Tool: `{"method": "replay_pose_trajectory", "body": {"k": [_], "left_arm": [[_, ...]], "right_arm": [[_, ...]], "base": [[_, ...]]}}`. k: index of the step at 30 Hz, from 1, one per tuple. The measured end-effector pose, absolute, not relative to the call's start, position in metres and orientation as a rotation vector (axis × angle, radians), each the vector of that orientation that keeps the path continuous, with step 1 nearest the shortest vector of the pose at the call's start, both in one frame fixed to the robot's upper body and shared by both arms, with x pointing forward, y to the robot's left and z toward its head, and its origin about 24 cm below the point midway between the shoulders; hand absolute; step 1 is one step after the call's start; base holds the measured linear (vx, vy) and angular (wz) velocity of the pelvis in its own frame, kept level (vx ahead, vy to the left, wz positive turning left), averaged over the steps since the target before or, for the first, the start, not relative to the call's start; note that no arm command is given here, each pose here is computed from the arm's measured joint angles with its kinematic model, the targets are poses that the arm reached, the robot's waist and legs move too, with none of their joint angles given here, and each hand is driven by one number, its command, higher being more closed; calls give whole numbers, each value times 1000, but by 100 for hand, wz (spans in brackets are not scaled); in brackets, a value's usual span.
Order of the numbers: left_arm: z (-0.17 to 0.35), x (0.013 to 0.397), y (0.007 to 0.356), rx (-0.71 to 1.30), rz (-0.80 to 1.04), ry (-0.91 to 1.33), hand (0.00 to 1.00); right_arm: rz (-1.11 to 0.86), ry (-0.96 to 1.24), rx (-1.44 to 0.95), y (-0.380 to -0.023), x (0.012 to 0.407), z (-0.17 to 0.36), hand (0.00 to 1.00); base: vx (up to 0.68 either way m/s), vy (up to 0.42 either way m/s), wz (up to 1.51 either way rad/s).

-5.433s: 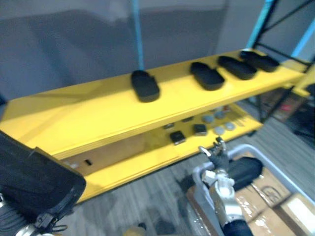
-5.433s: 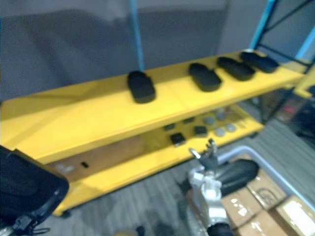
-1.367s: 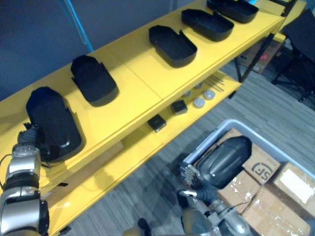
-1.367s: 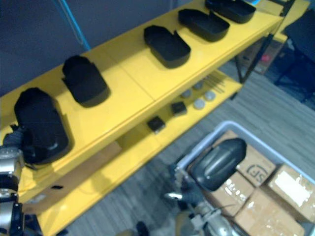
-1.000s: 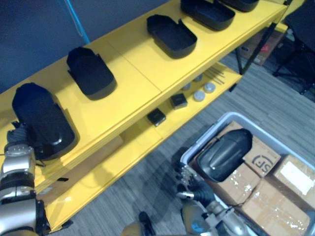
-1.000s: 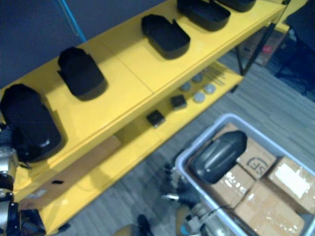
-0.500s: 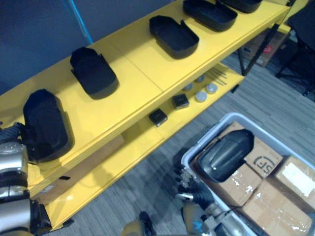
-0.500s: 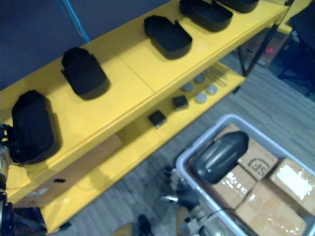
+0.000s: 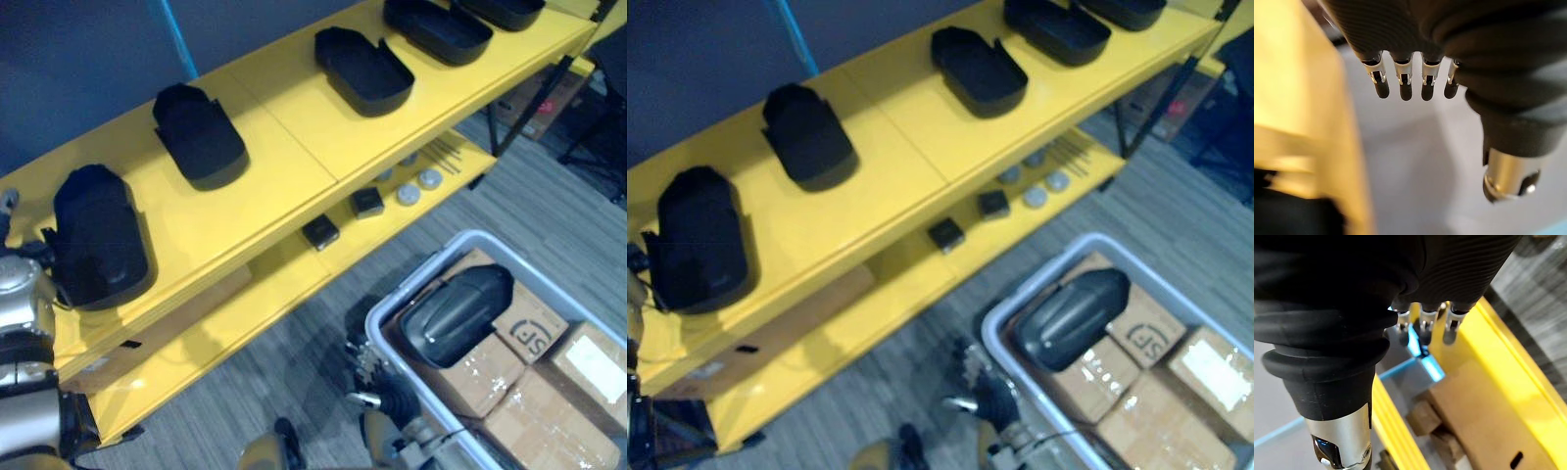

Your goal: Walk over and take plastic housings, then place them on the shelf

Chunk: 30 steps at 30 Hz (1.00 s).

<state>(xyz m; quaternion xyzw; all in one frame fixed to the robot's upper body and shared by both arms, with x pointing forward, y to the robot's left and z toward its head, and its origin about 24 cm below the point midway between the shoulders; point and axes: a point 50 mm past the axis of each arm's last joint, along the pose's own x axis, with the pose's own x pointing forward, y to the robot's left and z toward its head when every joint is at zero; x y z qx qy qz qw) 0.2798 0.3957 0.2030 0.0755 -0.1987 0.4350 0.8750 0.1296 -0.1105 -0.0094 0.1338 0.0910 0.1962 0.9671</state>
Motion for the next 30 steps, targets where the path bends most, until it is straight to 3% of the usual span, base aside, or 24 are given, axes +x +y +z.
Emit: {"method": "replay_pose_trajectory", "body": {"k": [5,6,9,16,30], "left_arm": [[181,266,330,42,671,-573,0],[159,256,312,-31,639,-543,100],[126,233,288,-119,650,-483,100],[84,177,259,-114,685,-327,100],[68,182,244,-106,311,-179,100]], "right_arm": [[332,146,281,-115,129,-8,0],[293,135,289,-117,131,-9,0],[190,115,257,-122,137,-8,0],[-72,93,192,-147,150,-8,0],[-116,111,170,-164,146,-13,0]], "base": [[113,-7,19],[152,-13,38],[115,-23,42],[22,6,19],[-16,-17,5]]}}
